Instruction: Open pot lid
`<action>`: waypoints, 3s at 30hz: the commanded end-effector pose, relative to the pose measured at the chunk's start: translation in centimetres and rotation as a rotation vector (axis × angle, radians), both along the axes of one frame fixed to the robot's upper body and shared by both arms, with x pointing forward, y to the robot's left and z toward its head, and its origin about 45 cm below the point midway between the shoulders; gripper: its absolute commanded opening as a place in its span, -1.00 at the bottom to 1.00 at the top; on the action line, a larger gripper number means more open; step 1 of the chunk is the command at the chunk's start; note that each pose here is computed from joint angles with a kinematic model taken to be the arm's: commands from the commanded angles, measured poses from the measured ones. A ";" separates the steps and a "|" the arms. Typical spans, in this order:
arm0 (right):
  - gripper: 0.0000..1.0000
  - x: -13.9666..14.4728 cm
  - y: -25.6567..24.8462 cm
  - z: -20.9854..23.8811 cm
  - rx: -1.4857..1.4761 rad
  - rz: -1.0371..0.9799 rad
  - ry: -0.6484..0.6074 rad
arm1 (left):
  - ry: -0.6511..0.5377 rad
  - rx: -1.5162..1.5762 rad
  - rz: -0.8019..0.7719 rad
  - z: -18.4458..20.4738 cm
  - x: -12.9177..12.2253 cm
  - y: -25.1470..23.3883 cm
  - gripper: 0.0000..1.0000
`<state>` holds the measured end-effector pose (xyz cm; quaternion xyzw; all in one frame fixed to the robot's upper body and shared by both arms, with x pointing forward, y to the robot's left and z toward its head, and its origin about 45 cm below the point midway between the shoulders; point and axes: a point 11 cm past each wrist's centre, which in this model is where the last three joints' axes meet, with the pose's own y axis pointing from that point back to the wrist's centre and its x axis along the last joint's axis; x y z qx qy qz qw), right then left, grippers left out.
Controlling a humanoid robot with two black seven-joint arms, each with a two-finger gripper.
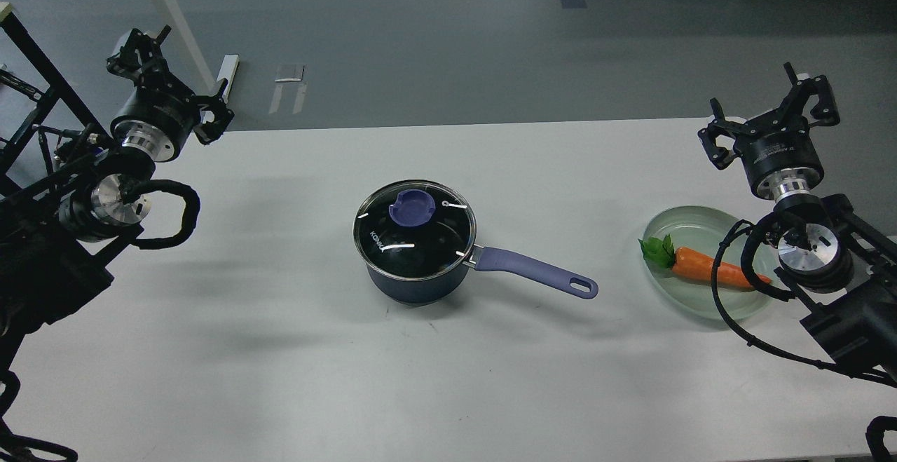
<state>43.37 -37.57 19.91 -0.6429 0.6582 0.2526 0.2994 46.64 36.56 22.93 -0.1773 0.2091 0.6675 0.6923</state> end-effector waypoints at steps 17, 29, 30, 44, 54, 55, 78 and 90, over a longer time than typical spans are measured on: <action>1.00 1.9 -1.3 6.8 -0.359 0.105 -0.024 | 0.018 0.048 0.009 -0.5 -0.8 1.5 0.99; 1.00 2.0 7.3 14.5 -1.039 0.523 -0.172 | 0.013 0.098 -0.056 -0.5 -0.9 -0.1 0.99; 1.00 1.8 8.3 14.9 -1.099 0.565 -0.186 | 0.008 0.105 -0.066 -0.3 -0.9 -0.2 0.99; 0.89 -5.6 18.2 12.3 -1.943 1.228 -0.426 | -0.004 0.105 -0.084 -0.2 -1.0 -0.5 0.99; 0.76 -9.4 19.5 4.5 -2.284 1.601 -0.655 | -0.014 0.115 -0.087 0.1 -1.4 1.0 0.99; 0.72 -9.7 19.8 4.0 -2.295 1.631 -0.677 | -0.012 0.119 -0.082 0.1 -1.4 1.3 0.99; 0.28 -9.2 20.7 0.9 -2.370 1.689 -0.684 | -0.015 0.160 -0.095 0.3 -1.8 2.2 0.99; -0.45 -9.7 20.8 0.0 -2.347 1.716 -0.684 | -0.025 0.297 -0.169 0.6 -1.6 1.1 0.99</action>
